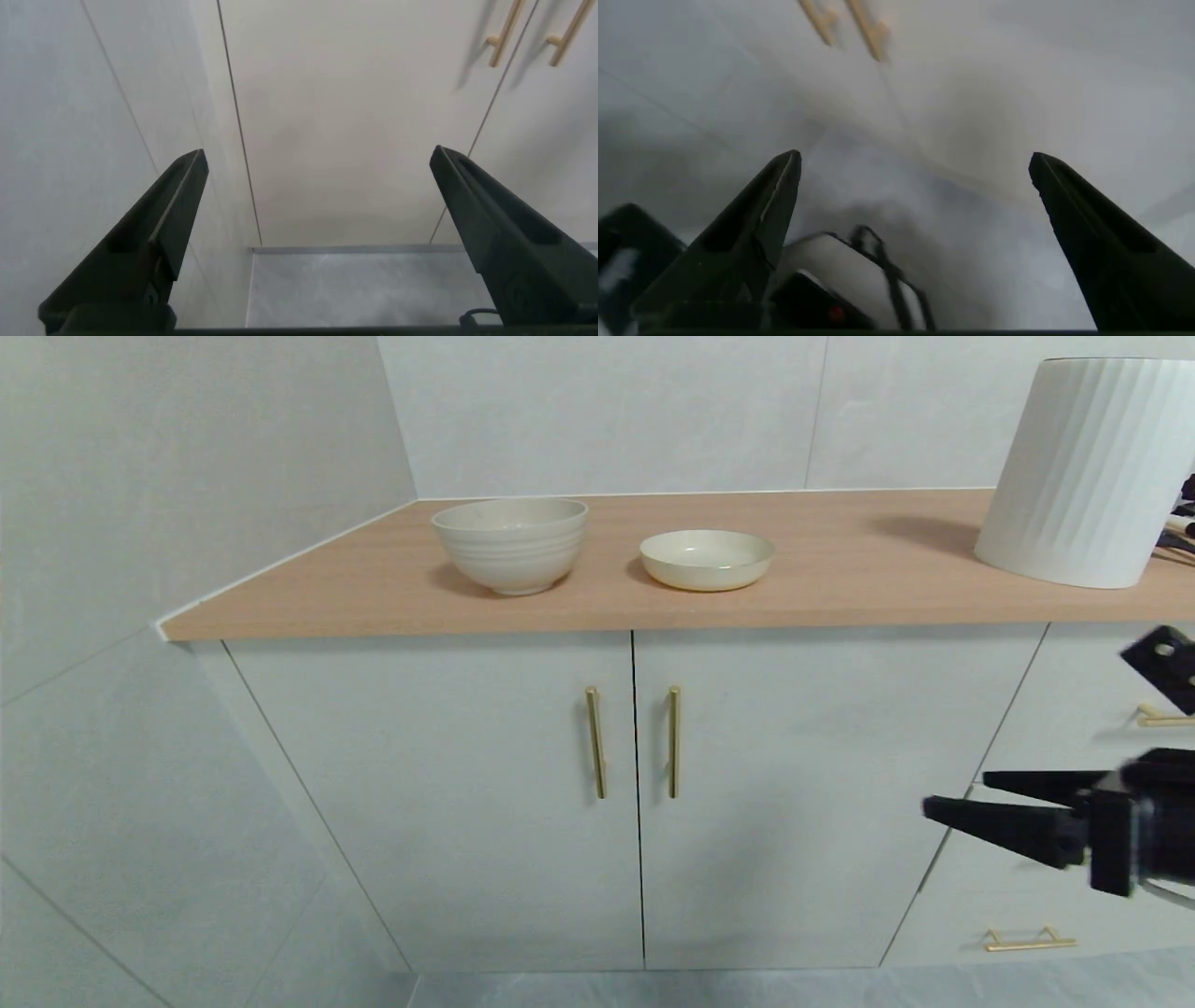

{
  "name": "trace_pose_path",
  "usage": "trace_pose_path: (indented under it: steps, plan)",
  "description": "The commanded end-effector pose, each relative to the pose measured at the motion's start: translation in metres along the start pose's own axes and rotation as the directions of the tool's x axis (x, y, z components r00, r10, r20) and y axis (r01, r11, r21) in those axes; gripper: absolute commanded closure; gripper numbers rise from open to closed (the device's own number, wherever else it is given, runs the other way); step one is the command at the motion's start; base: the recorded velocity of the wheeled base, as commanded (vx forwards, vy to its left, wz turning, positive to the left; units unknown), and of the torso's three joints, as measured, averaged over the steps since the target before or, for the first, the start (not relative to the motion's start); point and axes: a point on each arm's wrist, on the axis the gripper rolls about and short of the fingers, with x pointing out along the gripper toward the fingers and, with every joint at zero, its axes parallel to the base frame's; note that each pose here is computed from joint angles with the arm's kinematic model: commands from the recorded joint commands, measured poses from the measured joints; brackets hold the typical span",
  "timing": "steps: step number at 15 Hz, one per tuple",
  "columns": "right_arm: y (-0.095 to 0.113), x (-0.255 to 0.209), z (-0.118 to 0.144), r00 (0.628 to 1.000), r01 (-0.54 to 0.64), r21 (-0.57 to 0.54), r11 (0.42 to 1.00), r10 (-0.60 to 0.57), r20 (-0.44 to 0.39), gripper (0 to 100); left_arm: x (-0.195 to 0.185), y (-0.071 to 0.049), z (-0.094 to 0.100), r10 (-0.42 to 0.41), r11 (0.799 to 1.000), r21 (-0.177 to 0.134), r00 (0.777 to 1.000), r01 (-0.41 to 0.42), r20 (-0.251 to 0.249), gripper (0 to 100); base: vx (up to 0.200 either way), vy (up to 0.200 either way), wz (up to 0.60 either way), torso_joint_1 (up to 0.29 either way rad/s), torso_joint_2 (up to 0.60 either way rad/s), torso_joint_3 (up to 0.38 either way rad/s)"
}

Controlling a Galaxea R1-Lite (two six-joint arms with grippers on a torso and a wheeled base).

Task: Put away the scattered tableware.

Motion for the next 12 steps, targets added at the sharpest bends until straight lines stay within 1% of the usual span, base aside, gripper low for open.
trace_pose_path:
  steps: [1,3,4,5,7,8,9,10,12]
  plan:
    - [0.006,0.081,0.016,0.989,-0.098,0.039,0.994,0.101,-0.106,0,0.0,0.0,0.0,0.0,1.0,0.0,1.0,0.0,0.0,0,0.0,0.0,0.0,0.0,0.0,0.0]
    - [0.012,0.103,0.023,0.985,-0.127,0.052,0.991,0.132,-0.112,0,0.0,0.0,0.0,0.0,1.0,0.0,1.0,0.0,0.0,0,0.0,0.0,0.0,0.0,0.0,0.0]
    - [0.016,0.122,0.025,0.982,-0.147,0.053,0.988,0.153,-0.113,0,0.0,0.0,0.0,0.0,1.0,0.0,1.0,0.0,0.0,0,0.0,0.0,0.0,0.0,0.0,0.0]
    - [0.017,0.129,0.025,0.981,-0.154,0.051,0.987,0.159,-0.115,0,0.0,0.0,0.0,0.0,1.0,0.0,1.0,0.0,0.0,0,0.0,0.0,0.0,0.0,0.0,0.0]
    - [0.032,0.163,0.021,0.97,-0.206,0.044,0.978,0.21,-0.119,0,0.0,0.0,0.0,0.0,1.0,0.0,1.0,0.0,0.0,0,0.0,0.0,0.0,0.0,0.0,0.0]
    - [0.037,0.171,0.018,0.967,-0.218,0.054,0.974,0.224,-0.119,0,0.0,0.0,0.0,0.0,1.0,0.0,1.0,0.0,0.0,0,0.0,0.0,0.0,0.0,0.0,0.0]
    - [0.044,0.184,0.012,0.965,-0.237,0.073,0.969,0.243,-0.101,0,0.0,0.0,0.0,0.0,1.0,0.0,1.0,0.0,0.0,0,0.0,0.0,0.0,0.0,0.0,0.0]
    - [0.043,0.191,0.007,0.967,-0.232,0.089,0.969,0.24,-0.087,0,0.0,0.0,0.0,0.0,1.0,0.0,1.0,0.0,0.0,0,0.0,0.0,0.0,0.0,0.0,0.0]
    - [0.041,0.204,0.002,0.975,-0.212,0.084,0.974,0.216,-0.044,0,0.0,0.0,0.0,0.0,1.0,0.0,1.0,0.0,0.0,0,0.0,0.0,0.0,0.0,0.0,0.0]
